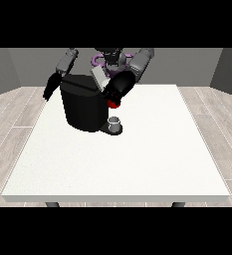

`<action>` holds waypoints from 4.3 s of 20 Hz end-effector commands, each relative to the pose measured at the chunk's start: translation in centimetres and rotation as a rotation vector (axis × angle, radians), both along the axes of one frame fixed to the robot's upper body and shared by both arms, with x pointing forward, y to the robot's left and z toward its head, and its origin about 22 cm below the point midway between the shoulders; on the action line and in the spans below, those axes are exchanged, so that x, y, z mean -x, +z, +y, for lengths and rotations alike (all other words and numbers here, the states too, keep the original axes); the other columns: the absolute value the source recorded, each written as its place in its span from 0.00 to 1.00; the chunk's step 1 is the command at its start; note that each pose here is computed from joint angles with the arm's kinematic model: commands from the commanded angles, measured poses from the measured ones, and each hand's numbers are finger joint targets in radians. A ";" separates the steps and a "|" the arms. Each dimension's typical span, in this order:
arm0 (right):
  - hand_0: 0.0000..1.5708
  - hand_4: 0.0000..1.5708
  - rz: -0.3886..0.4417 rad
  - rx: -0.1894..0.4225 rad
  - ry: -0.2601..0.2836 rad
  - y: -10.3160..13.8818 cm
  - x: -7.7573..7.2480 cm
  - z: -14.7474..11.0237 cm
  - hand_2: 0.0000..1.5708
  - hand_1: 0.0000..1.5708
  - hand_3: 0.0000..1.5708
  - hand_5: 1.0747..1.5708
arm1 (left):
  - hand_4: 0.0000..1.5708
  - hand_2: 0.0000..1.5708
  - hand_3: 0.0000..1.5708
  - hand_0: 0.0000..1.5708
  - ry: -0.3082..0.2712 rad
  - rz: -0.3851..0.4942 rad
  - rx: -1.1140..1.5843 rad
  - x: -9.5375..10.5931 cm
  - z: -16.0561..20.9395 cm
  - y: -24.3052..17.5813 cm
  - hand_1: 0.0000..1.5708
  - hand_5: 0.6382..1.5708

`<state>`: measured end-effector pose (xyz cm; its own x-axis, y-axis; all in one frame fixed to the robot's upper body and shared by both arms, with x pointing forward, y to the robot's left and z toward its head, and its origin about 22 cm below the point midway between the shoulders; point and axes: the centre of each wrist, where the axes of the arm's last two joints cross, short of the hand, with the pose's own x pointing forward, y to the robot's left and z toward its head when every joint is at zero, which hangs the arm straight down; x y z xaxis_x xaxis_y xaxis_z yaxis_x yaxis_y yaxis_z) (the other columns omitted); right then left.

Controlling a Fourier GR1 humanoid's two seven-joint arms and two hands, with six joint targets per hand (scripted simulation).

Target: Insert the coffee pod into the coffee machine and close the lid

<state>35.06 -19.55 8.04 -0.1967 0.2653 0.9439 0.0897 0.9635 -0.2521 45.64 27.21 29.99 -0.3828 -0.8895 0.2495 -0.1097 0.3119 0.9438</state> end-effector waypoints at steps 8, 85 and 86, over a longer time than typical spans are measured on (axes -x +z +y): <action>0.00 0.13 -0.036 0.023 -0.003 0.4 -0.1 -0.1 0.00 0.00 0.00 1.00 | 0.00 0.40 0.32 0.00 0.070 -0.110 -0.073 0.7 2.0 2.3 0.00 1.00; 0.00 0.00 0.234 -0.165 0.117 -0.3 -4.0 -2.9 0.00 0.00 0.00 1.00 | 0.24 0.00 0.00 0.00 -0.053 0.406 1.090 14.3 -3.6 -27.5 0.00 1.00; 0.00 0.00 0.214 -0.158 0.145 -3.4 -2.7 -2.9 0.00 0.00 0.00 1.00 | 0.24 0.00 0.00 0.00 -0.067 0.396 1.072 14.3 -2.5 -27.0 0.00 1.00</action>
<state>38.25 -24.01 6.41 0.0139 0.0871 0.9961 -0.0478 0.9951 -0.0863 31.26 24.45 1.87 -0.1284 -0.1146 0.9851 0.2154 0.9664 0.1405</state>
